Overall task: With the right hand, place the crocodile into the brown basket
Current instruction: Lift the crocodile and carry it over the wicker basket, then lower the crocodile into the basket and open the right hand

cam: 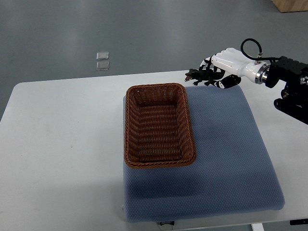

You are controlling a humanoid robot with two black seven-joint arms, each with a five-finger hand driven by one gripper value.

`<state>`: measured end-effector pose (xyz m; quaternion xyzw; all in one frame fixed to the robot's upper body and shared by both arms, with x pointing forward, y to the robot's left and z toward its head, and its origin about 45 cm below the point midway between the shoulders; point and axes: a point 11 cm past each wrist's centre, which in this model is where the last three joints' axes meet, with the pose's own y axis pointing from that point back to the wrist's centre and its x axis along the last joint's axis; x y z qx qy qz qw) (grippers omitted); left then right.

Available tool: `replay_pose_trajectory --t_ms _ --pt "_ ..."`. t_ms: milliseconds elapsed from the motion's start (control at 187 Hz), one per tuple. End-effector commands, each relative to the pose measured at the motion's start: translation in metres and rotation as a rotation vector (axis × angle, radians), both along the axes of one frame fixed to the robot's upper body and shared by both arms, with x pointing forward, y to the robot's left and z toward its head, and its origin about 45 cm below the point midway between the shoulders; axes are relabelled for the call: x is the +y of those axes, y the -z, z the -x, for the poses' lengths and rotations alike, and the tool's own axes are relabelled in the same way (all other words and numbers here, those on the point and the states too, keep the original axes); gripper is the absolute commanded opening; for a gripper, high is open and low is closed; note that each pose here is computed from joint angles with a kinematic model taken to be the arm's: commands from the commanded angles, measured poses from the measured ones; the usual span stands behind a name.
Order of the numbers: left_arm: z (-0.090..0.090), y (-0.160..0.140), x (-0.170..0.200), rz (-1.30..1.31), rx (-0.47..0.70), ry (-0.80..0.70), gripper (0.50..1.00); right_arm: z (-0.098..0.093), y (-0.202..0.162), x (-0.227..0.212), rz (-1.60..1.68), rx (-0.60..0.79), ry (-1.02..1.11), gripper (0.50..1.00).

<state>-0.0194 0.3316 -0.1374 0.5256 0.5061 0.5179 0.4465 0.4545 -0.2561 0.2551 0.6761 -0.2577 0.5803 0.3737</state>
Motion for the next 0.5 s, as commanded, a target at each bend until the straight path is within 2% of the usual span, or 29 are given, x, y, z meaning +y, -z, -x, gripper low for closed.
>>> replay_pose_trajectory --t_ms 0,64,187,374,496 --pt "0.000 0.000 0.000 0.000 0.000 0.002 1.000 0.004 -0.008 0.021 -0.023 -0.025 -0.064 0.500" --pt "0.000 0.000 0.000 0.000 0.000 -0.001 1.000 0.008 -0.009 0.034 -0.036 -0.029 -0.102 0.500" --pt "0.000 0.000 0.000 0.000 0.000 -0.001 1.000 0.022 -0.003 0.083 -0.093 -0.009 -0.213 0.500" --pt "0.000 0.000 0.000 0.000 0.000 -0.001 1.000 0.034 0.004 0.116 -0.110 0.003 -0.297 0.500" --pt "0.000 0.000 0.000 0.000 0.000 -0.001 1.000 0.047 0.024 0.131 -0.078 0.035 -0.349 0.500"
